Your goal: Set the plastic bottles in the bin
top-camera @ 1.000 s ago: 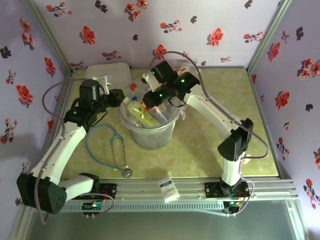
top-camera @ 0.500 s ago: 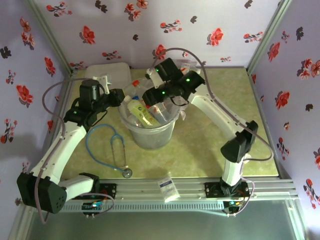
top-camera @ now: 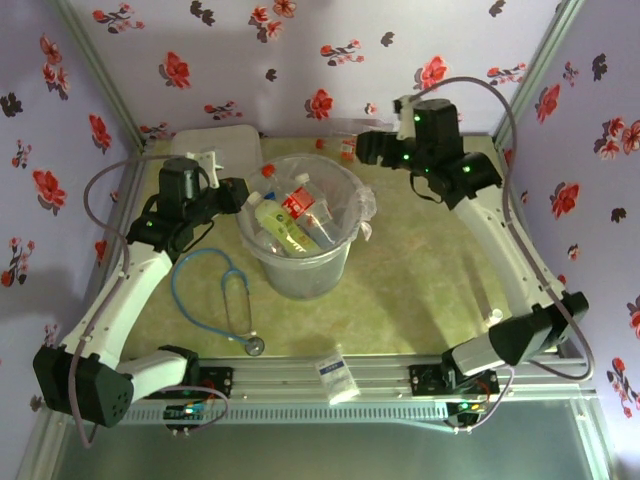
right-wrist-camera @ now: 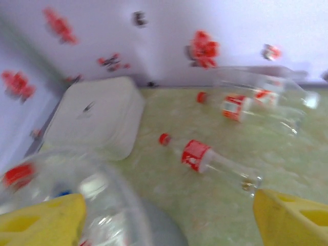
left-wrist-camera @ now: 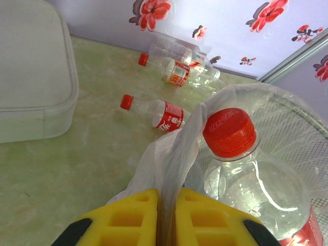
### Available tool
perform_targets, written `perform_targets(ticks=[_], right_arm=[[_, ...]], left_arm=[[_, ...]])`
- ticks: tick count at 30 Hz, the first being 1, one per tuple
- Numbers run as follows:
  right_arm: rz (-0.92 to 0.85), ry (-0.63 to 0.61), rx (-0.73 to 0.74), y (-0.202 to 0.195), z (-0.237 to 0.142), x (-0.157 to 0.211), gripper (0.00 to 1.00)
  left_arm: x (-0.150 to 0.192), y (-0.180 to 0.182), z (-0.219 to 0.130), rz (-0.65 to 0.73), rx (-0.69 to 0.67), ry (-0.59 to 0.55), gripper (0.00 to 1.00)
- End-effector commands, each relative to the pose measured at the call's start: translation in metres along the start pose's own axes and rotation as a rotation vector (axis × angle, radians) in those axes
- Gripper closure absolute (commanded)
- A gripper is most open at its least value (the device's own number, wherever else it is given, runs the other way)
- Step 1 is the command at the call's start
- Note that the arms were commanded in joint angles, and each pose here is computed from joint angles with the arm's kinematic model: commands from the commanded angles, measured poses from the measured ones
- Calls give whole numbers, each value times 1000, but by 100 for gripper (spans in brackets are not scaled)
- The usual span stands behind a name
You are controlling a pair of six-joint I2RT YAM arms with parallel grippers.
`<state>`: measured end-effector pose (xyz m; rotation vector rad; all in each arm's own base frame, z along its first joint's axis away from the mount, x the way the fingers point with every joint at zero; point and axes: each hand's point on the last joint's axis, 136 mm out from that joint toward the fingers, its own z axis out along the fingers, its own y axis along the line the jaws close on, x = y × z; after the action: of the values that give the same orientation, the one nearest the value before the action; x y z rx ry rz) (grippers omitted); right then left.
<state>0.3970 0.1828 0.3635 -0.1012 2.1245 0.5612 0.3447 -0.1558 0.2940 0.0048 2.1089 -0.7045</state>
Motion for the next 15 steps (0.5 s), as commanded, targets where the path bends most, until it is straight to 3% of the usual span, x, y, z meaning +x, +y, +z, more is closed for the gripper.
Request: perform_targets(ticks=[1, 5, 9, 15], right_arm=[[273, -14, 122, -66, 34, 5, 8], [571, -51, 145, -114, 78, 12, 4], [813, -137, 272, -158, 126, 27, 4], [990, -152, 300, -180, 199, 46, 5]], left_arm=[[-8, -6, -10, 28, -4, -15, 88], [-12, -7, -16, 25, -12, -32, 89], [-12, -6, -21, 25, -24, -33, 89], [-8, -2, -25, 24, -44, -23, 89]])
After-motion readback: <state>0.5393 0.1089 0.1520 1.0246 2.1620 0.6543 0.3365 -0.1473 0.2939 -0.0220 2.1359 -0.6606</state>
